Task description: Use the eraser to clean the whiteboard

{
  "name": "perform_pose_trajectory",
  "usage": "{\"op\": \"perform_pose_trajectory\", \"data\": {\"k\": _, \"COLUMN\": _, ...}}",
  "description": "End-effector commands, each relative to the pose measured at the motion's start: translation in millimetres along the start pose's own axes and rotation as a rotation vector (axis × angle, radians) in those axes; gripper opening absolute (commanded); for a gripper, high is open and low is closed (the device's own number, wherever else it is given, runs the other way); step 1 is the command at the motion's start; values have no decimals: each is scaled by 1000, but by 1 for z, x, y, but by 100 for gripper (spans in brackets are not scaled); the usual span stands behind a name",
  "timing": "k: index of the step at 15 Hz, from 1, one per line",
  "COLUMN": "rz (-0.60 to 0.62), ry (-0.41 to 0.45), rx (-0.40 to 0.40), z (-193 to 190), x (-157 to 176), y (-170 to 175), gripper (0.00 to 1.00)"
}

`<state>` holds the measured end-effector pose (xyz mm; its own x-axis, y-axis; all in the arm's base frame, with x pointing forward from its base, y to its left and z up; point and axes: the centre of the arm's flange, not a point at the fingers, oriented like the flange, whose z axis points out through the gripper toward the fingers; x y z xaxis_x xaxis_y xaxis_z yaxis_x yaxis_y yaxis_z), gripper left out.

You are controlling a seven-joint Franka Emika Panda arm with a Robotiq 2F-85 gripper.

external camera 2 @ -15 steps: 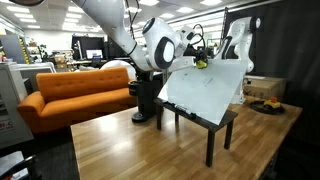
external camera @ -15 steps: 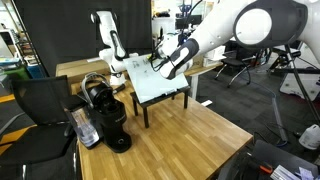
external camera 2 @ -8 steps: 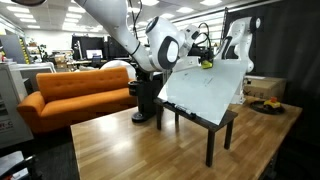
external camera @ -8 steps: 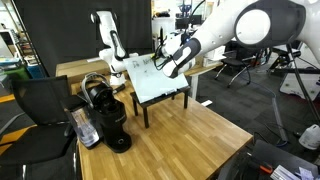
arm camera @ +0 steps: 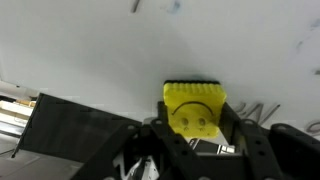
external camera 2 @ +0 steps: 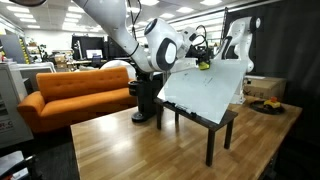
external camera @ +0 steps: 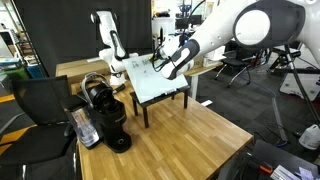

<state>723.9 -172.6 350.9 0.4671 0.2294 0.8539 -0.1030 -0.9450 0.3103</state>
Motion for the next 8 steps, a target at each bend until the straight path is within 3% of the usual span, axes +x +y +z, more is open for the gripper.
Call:
{"op": "perform_pose_trajectory", "data": {"k": 1, "rz": -16, "ry": 2, "rx": 28, "z": -8, "x": -29, "y": -26, "gripper": 27}}
{"op": "perform_pose_trajectory", "data": {"k": 8, "rz": -39, "ry": -6, "rx": 83, "z": -8, "x": -34, "y": -58, "gripper": 27}}
